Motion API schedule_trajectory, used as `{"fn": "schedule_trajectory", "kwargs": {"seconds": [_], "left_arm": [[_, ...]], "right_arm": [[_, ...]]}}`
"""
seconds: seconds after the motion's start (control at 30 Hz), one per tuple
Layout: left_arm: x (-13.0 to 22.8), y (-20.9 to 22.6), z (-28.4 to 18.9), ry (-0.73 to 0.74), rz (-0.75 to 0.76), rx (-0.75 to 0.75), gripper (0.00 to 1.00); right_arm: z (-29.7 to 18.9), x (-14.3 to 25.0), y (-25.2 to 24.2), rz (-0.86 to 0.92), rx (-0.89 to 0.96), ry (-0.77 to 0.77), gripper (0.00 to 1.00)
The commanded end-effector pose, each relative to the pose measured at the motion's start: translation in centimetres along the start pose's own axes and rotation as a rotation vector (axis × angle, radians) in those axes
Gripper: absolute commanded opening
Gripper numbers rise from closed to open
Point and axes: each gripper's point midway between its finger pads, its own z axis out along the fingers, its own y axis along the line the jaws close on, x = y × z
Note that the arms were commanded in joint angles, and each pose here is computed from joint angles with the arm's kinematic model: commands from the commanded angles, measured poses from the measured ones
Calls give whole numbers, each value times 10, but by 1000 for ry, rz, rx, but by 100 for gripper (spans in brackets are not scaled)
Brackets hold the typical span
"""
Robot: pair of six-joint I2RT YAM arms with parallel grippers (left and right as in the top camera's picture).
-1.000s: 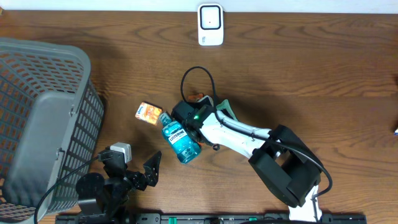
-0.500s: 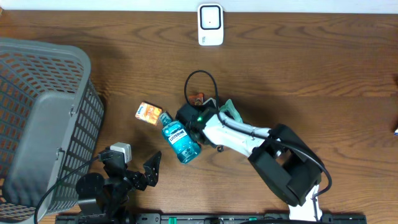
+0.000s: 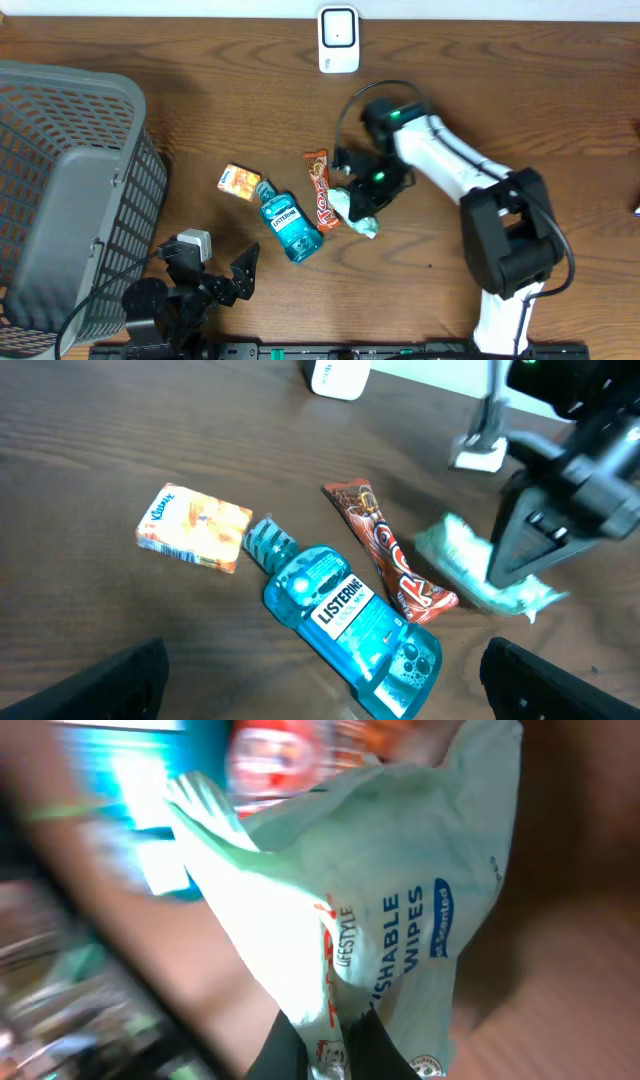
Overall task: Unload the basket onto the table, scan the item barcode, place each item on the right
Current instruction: 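Lift the green wipes pack with the right gripper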
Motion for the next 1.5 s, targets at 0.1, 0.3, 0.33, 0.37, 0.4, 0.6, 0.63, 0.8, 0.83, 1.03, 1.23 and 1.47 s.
{"fn": "schedule_trajectory", "kwargs": {"seconds": [0.1,0.3,0.33,0.37,0.4,0.6,0.63,0.8,0.83,1.03,1.23,1.47], "left_arm": [[-3,-2,-1,-8,15,6,99],[-3,-2,-1,-8,15,6,99],[-3,-2,-1,-8,15,6,99],[-3,-2,-1,-8,15,6,99],[-3,-2,-1,-8,15,6,99],[-3,-2,-1,-8,15,6,99],[-3,-2,-1,-8,15,6,99],[-3,-2,-1,-8,15,6,99],[-3,-2,-1,-8,15,6,99],[-3,-2,-1,-8,15,6,99],[-3,-2,-1,-8,15,6,99],[-3,-2,-1,-8,15,6,99]], "right_arm": [[-42,-11,62,-268,-477,-303,1],[-58,6,92,-568,-574,-431,1],[-60,8,96,-628,-579,-453,1],[-61,9,99,-651,-581,-463,1],[-63,10,103,-691,-589,-491,1],[-76,0,122,-674,-651,-598,1],[-76,-2,124,-650,-664,-599,1],[-85,-12,132,-73,-852,-437,1],[-85,-12,132,4,-869,-401,1],[-89,-13,127,419,-945,-217,1],[-96,-14,118,468,-952,-230,1],[-102,-15,109,382,-935,-307,1]]}}
